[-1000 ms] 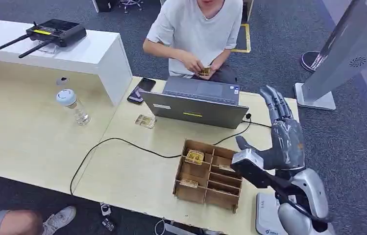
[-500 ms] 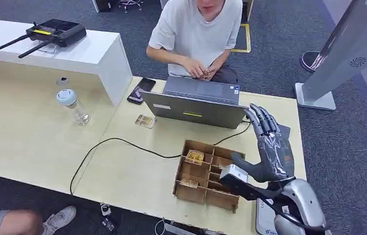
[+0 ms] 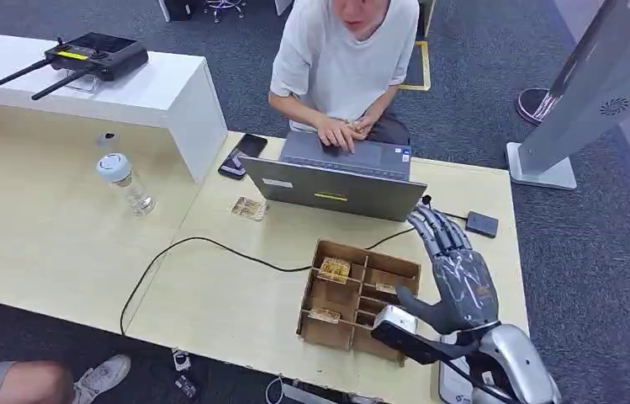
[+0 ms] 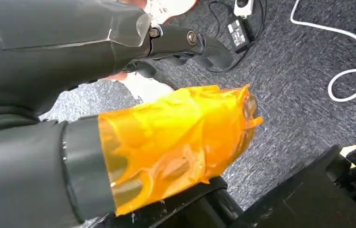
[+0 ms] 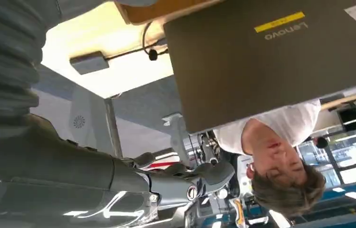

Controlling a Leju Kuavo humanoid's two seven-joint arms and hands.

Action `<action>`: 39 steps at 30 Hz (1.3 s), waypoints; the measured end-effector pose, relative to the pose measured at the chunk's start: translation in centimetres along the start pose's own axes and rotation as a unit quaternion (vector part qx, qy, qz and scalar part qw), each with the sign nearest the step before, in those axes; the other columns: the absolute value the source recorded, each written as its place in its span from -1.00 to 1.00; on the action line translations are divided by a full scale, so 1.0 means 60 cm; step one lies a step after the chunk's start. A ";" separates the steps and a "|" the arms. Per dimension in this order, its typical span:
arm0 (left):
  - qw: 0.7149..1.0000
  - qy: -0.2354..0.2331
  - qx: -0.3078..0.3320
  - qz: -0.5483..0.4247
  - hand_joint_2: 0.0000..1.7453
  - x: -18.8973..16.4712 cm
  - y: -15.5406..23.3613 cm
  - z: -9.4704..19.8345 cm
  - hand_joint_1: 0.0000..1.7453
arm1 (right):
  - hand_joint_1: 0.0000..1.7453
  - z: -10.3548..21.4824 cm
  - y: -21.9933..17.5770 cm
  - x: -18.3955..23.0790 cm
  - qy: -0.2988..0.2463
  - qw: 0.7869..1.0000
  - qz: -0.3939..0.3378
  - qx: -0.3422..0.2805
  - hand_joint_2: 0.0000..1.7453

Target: Pass the card to the sensor for recognition and then transmit it.

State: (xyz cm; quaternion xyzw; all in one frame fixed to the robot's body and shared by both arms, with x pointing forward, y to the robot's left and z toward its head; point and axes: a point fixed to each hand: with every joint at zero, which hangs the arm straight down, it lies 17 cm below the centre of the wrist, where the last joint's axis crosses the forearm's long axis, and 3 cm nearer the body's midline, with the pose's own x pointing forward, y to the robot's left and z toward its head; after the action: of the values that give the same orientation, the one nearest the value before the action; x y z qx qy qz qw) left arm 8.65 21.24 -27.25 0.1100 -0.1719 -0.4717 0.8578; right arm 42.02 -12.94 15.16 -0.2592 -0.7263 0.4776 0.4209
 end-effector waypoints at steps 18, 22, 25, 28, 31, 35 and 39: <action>1.000 0.001 0.000 -0.001 -1.00 -0.001 0.000 0.000 -1.00 | -0.74 0.018 0.048 0.005 -0.002 0.999 -0.007 0.042 1.00; 1.000 0.001 0.000 -0.001 -1.00 -0.001 0.000 0.000 -1.00 | -0.66 0.022 0.061 0.000 0.004 0.999 -0.005 0.052 1.00; 1.000 0.001 0.000 -0.002 -1.00 -0.001 0.000 0.000 -1.00 | -0.64 0.024 0.069 -0.005 0.008 0.998 -0.003 0.058 1.00; 1.000 0.001 0.000 -0.003 -1.00 -0.001 0.000 0.000 -1.00 | -0.50 0.027 0.078 -0.011 0.014 0.998 -0.001 0.065 1.00; 1.000 0.001 0.000 -0.003 -1.00 -0.001 0.000 0.000 -1.00 | -0.36 0.030 0.086 -0.014 0.016 0.997 0.000 0.071 1.00; 1.000 0.001 0.000 -0.006 -1.00 -0.001 0.000 0.000 -1.00 | -0.30 0.033 0.095 -0.021 0.023 0.997 0.001 0.078 1.00; 1.000 0.000 0.000 -0.007 -1.00 -0.001 0.000 0.000 -1.00 | -0.34 0.037 0.104 -0.028 0.030 0.996 0.003 0.084 1.00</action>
State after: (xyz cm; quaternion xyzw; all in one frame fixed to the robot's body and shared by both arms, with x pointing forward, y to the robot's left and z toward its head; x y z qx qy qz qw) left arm 8.63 21.30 -27.26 0.1112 -0.1710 -0.4776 0.8546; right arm 40.81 -12.74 8.46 -0.2390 -0.6699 0.5301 0.4616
